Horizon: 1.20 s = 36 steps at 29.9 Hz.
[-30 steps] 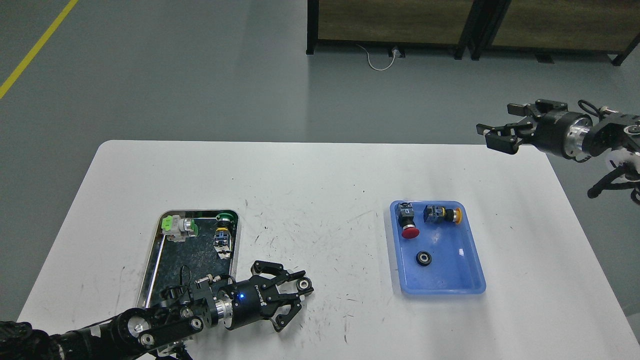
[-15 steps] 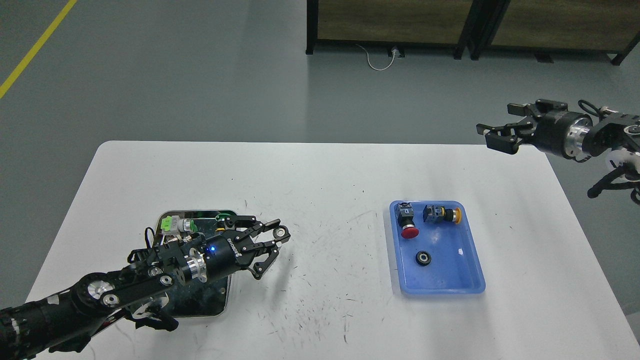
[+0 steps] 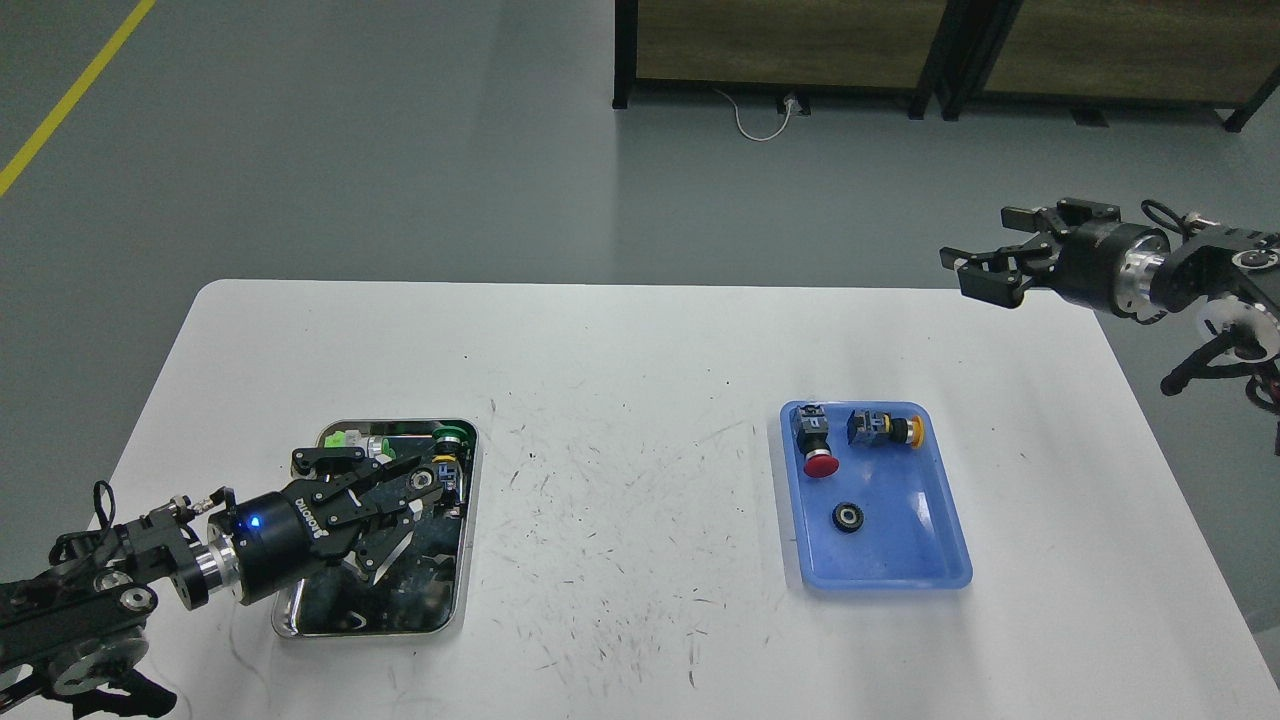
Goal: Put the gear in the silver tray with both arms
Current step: 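Move the gear over the silver tray and lower it, then open the left gripper and withdraw it from the silver tray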
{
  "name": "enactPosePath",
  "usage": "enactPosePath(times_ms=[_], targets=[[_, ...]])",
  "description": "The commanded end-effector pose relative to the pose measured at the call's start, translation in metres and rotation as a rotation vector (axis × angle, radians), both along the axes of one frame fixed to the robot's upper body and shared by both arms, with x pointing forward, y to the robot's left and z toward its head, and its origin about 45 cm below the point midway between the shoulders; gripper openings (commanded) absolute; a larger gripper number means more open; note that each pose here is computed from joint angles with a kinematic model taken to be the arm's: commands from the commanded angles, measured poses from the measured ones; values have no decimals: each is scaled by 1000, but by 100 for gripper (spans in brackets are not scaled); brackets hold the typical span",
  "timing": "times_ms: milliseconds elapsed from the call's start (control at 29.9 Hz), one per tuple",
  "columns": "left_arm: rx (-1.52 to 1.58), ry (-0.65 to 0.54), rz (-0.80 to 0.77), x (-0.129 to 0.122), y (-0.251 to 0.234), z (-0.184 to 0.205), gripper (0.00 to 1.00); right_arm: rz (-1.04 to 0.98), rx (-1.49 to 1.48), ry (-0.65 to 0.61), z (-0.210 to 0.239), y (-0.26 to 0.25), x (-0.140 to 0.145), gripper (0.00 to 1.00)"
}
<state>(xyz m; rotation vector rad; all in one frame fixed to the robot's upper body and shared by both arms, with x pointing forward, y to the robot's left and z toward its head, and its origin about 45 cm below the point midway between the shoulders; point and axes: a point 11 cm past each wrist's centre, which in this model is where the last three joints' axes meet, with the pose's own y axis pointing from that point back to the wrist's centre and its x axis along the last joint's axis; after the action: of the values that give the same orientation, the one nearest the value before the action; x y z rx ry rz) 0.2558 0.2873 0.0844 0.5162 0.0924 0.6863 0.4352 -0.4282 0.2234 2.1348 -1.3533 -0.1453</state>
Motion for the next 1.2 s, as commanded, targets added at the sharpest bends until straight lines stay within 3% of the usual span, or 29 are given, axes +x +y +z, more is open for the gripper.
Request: enactPosePath(times_ms=[0, 501, 635, 936, 1069, 1170], targets=[[28, 35, 18, -16, 11, -16, 33, 3, -8, 4, -1, 0, 0, 89], [96, 94, 130, -34, 46, -43, 34, 42, -17, 26, -13, 17, 1, 89], [98, 100, 137, -36, 48, -45, 40, 50, -9, 32, -18, 23, 2, 89], [87, 102, 186, -33, 52, -44, 71, 51, -7, 33, -18, 24, 2, 89], [65, 88, 228, -22, 55, -38, 80, 57, -3, 28, -17, 27, 3, 89], [21, 34, 296, 0, 59, -22, 87, 66, 1, 20, -13, 30, 4, 89]])
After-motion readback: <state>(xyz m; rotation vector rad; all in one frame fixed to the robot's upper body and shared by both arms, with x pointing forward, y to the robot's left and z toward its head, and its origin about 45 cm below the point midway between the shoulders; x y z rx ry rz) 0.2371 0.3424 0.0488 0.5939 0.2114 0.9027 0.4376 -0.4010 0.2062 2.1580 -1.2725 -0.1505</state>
